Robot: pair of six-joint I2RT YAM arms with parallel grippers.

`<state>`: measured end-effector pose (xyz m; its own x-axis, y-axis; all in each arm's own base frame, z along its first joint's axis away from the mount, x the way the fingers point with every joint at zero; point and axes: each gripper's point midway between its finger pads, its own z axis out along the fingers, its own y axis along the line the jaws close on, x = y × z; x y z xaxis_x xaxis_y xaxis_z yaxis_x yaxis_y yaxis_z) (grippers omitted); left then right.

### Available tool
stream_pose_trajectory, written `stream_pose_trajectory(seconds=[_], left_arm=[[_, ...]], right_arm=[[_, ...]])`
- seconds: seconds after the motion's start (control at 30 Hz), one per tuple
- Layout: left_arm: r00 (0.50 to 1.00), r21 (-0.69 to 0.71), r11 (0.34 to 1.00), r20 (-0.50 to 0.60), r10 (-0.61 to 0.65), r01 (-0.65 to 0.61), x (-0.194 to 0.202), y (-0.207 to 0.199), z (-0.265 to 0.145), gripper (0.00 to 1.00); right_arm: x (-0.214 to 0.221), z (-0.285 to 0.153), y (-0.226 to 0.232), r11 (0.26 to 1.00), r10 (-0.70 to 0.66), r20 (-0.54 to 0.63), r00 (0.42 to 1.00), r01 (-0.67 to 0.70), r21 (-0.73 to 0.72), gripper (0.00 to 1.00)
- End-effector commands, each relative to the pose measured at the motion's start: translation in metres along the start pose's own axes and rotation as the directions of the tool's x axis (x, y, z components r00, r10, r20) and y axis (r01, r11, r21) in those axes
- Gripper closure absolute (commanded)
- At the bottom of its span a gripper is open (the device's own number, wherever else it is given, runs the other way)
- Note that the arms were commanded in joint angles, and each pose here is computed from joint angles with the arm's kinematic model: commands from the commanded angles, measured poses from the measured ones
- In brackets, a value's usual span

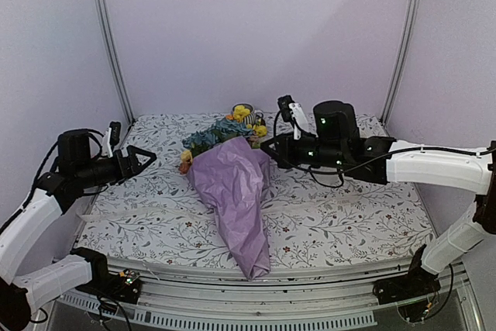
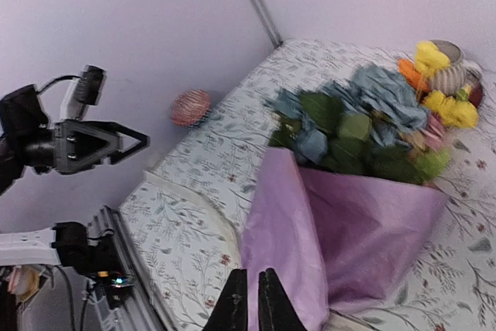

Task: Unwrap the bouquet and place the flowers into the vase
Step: Unfold the folded wrapping paper from the folded wrapping paper.

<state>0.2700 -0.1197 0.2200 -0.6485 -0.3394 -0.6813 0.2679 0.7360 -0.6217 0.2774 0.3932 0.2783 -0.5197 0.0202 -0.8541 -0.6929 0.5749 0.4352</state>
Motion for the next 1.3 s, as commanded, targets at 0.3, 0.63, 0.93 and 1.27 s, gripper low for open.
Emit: stream_pose_trajectory(seconds=[0.3, 0.63, 0.93, 1.27], left_arm=[[1.0, 0.085, 0.996, -0.011, 0.029, -0.028, 0.005, -0.022, 0.005, 0.1], [0.998, -0.023, 0.999, 0.054, 0.044, -0.042, -0.015, -0.018, -0.011, 0.09], [0.992, -0.07, 0.995, 0.099, 0.072, -0.065, -0.028, -0.021, -0.025, 0.08], [0.996, 0.01, 0.997, 0.056, 0.07, -0.071, -0.027, -0.036, -0.02, 0.09]], right_arm=[[0.095, 0.024, -0.099, 0.92, 0.087, -0.157, 0.984, -0.019, 0.392, 0.98], [0.107, 0.071, 0.082, 0.967, -0.123, -0.121, 0.985, 0.091, -0.238, 0.98], [0.156, 0.071, 0.18, 0.77, -0.344, -0.183, 0.921, 0.166, -0.616, 0.98], [0.123, 0.065, 0.121, 0.928, -0.281, -0.096, 0.955, 0.244, -0.283, 0.97]])
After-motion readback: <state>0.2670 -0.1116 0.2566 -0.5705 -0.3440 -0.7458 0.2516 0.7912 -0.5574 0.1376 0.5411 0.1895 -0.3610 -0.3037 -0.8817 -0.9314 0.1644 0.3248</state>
